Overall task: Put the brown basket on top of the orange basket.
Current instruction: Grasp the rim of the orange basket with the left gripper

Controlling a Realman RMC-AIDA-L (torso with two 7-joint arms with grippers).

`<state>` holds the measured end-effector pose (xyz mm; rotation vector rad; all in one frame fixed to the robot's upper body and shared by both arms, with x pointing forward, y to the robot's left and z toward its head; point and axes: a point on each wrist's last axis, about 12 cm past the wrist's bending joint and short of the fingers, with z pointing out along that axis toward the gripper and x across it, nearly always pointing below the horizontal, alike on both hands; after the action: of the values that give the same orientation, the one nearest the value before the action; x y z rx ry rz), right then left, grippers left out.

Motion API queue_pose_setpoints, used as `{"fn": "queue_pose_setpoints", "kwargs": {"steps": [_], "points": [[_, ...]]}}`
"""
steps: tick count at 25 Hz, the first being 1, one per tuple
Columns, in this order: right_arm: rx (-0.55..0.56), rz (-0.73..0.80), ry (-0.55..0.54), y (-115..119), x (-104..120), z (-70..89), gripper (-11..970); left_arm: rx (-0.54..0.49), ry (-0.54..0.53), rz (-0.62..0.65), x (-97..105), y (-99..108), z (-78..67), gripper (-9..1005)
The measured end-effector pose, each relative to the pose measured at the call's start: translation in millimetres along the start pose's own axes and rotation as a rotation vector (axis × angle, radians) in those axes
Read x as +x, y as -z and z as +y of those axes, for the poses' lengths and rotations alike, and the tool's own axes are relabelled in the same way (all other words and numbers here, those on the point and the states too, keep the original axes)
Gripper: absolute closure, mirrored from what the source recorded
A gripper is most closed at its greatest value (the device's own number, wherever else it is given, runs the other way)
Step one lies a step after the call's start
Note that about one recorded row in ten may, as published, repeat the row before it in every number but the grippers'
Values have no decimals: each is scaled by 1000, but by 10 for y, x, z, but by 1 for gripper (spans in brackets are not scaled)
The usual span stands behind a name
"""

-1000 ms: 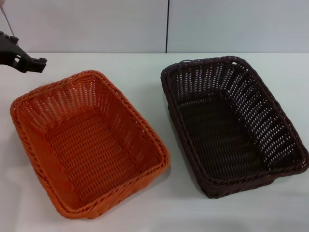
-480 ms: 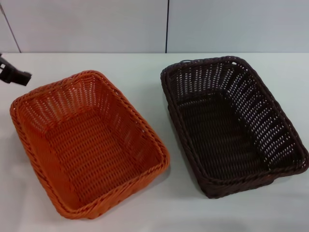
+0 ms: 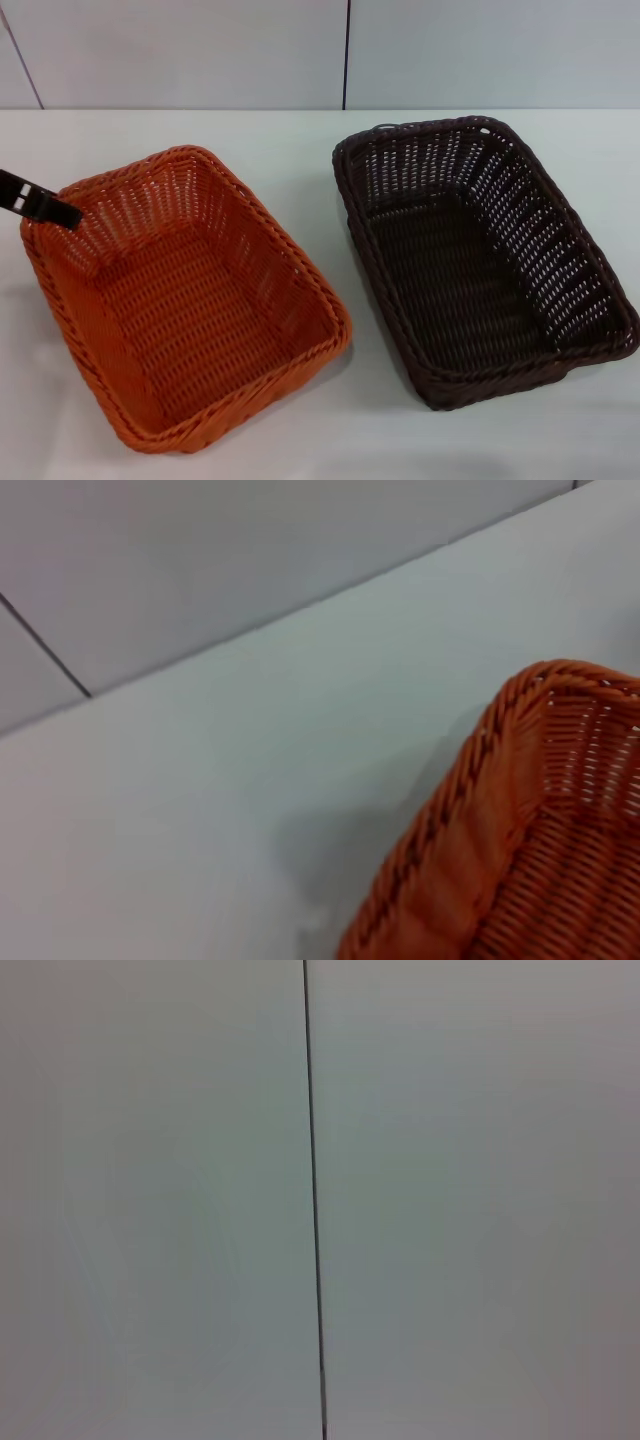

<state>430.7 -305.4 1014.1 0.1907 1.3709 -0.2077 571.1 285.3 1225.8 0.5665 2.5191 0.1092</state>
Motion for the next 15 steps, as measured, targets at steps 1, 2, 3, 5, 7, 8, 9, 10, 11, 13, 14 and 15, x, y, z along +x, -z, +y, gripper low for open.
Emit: {"fn": "queue_pose_setpoints", "kwargs": {"steps": [1,2,3,5,7,8,9,10,11,13,14,15], "points": [[0,0,1,1,1,-4,279,5,17,8,3,-21,-19,164],[1,1,2,2,2,-6,279,9,29,15,5,-38,-34,164],[1,1,3,2,3,-9,279,13,41,24,9,-60,-47,164],[1,4,5,1,6,-11,279,19,55,38,7,-94,-64,164],[-1,4,11,-5,9,-21,279,22,68,48,11,-115,-67,164],[0,4,15,-6,11,-32,279,22,75,52,16,-119,-65,164],[0,4,19,-6,12,-39,279,21,86,54,23,-118,-62,164],[1,3,21,-6,12,-46,279,20,104,58,37,-115,-57,164],[1,3,21,-6,11,-47,279,20,104,58,37,-115,-57,164],[3,3,22,-3,12,-51,279,20,181,75,83,-111,-43,163],[3,3,22,-3,12,-51,279,20,181,75,83,-111,-43,163],[3,3,23,-1,13,-54,279,21,214,87,101,-118,-41,163]]}}
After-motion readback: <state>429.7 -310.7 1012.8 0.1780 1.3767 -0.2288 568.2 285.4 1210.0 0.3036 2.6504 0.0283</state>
